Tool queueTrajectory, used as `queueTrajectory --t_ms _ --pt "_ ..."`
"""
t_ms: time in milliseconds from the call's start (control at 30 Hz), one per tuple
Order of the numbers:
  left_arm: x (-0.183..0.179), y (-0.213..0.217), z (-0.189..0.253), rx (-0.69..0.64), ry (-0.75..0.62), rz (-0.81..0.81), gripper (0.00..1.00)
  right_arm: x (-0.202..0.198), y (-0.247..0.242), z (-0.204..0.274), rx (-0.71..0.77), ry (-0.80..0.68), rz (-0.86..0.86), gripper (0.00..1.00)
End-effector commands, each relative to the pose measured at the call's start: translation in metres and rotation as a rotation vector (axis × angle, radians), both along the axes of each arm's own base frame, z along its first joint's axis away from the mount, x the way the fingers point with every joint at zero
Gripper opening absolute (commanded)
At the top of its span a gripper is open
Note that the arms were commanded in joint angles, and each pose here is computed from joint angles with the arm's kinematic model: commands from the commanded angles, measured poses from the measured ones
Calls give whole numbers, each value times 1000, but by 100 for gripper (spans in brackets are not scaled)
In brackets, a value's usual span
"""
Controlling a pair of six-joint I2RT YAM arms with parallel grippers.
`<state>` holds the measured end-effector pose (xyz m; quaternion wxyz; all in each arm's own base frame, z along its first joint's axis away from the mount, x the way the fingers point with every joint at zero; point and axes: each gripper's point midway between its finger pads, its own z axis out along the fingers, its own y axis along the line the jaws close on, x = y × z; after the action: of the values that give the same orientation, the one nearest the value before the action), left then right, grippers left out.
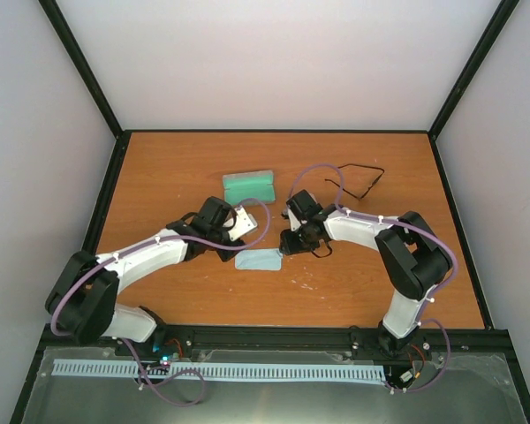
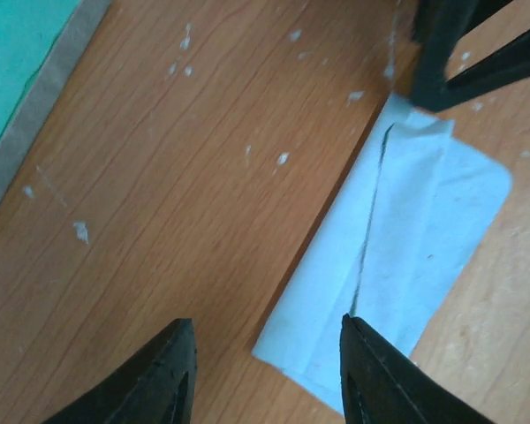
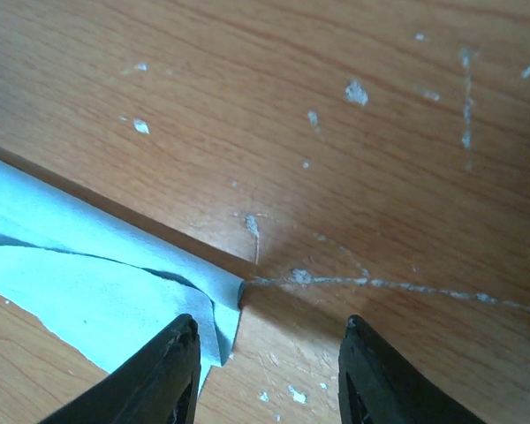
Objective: Organize the sunglasses
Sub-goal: Fold the glasses cleaning cloth at the center of the board.
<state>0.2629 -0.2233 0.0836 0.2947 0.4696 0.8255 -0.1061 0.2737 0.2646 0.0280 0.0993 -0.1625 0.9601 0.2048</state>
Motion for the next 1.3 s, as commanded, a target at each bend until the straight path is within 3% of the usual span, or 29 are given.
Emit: queueTrajectory --t_ms 0,100,167,267,367,833,1267 --pt "2 1 -6 -13 66 27 43 5 6 8 18 -18 5 42" --pt "3 4 -23 26 98 40 31 7 14 19 58 -40 18 35" --pt "1 3 -34 46 131 30 31 7 16 21 63 -41 25 36" --pt "2 2 -41 54 141 24 43 6 17 25 71 -46 31 40" --pt "6 6 -46 83 126 31 44 6 21 30 82 -57 41 40" --pt "5 10 -66 110 134 37 18 -5 54 21 114 -3 144 36" --pt "4 10 -71 105 143 43 13 -22 67 -4 76 76 198 33"
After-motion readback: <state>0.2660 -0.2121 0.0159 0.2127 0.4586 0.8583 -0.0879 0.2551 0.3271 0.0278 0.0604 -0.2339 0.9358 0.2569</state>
